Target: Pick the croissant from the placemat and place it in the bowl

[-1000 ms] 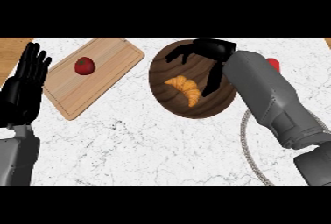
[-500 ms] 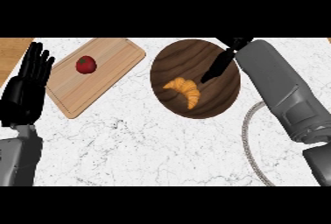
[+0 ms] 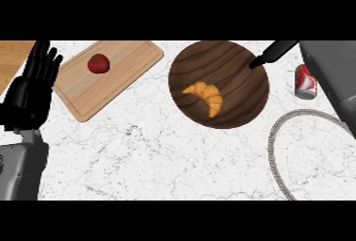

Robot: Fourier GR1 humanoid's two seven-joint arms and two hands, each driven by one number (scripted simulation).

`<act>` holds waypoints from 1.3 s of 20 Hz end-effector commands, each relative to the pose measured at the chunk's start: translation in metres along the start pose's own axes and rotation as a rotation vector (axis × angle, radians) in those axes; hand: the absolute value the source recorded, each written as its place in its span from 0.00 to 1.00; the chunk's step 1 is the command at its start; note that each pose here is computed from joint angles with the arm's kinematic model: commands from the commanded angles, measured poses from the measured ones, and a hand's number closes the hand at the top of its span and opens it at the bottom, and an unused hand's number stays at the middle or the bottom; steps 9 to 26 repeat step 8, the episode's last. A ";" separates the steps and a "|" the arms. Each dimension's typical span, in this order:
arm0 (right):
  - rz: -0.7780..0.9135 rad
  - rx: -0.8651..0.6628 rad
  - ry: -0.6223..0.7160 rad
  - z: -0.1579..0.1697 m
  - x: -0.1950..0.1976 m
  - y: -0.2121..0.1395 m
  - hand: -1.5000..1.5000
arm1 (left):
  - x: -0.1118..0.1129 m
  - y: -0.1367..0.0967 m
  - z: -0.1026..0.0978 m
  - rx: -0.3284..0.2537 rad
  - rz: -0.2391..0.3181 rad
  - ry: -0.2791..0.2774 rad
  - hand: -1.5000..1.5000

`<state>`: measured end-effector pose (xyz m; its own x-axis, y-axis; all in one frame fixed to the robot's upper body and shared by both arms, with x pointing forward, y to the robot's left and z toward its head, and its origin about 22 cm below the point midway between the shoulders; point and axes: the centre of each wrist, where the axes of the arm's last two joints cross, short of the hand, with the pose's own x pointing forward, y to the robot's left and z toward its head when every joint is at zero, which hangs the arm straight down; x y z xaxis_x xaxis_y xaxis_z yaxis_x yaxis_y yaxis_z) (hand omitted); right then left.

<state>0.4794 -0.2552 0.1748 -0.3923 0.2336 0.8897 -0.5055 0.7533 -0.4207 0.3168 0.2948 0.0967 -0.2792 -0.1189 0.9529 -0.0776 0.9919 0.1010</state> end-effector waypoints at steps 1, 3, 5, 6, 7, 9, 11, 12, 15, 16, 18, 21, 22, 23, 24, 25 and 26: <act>-0.068 -0.034 -0.035 0.027 -0.004 -0.025 0.00 | 0.008 0.004 -0.007 -0.017 0.010 -0.015 0.50; -0.063 -0.033 -0.032 0.037 -0.001 -0.038 0.00 | 0.011 -0.002 -0.009 -0.012 0.009 -0.030 0.50; -0.088 -0.049 -0.047 0.041 0.009 -0.050 0.00 | 0.002 -0.009 0.000 -0.034 0.008 -0.018 0.50; -0.085 -0.066 -0.025 0.047 0.004 -0.052 0.00 | 0.005 -0.005 -0.003 -0.026 0.003 -0.027 0.50; -0.087 -0.060 -0.034 0.051 0.003 -0.053 0.00 | 0.004 -0.012 -0.005 -0.026 0.019 -0.032 0.50; -0.097 -0.059 -0.017 0.051 -0.003 -0.049 0.00 | 0.008 -0.004 -0.007 -0.030 0.004 -0.040 0.50; -0.097 -0.059 -0.017 0.051 -0.003 -0.049 0.00 | 0.008 -0.004 -0.007 -0.030 0.004 -0.040 0.50; -0.097 -0.059 -0.017 0.051 -0.003 -0.049 0.00 | 0.008 -0.004 -0.007 -0.030 0.004 -0.040 0.50; -0.097 -0.059 -0.017 0.051 -0.003 -0.049 0.00 | 0.008 -0.004 -0.007 -0.030 0.004 -0.040 0.50; -0.097 -0.059 -0.017 0.051 -0.003 -0.049 0.00 | 0.008 -0.004 -0.007 -0.030 0.004 -0.040 0.50; -0.097 -0.059 -0.017 0.051 -0.003 -0.049 0.00 | 0.008 -0.004 -0.007 -0.030 0.004 -0.040 0.50; -0.097 -0.059 -0.017 0.051 -0.003 -0.049 0.00 | 0.008 -0.004 -0.007 -0.030 0.004 -0.040 0.50; -0.097 -0.059 -0.017 0.051 -0.003 -0.049 0.00 | 0.008 -0.004 -0.007 -0.030 0.004 -0.040 0.50; -0.097 -0.059 -0.017 0.051 -0.003 -0.049 0.00 | 0.008 -0.004 -0.007 -0.030 0.004 -0.040 0.50; -0.097 -0.059 -0.017 0.051 -0.003 -0.049 0.00 | 0.008 -0.004 -0.007 -0.030 0.004 -0.040 0.50; -0.097 -0.059 -0.017 0.051 -0.003 -0.049 0.00 | 0.008 -0.004 -0.007 -0.030 0.004 -0.040 0.50; -0.097 -0.059 -0.017 0.051 -0.003 -0.049 0.00 | 0.008 -0.004 -0.007 -0.030 0.004 -0.040 0.50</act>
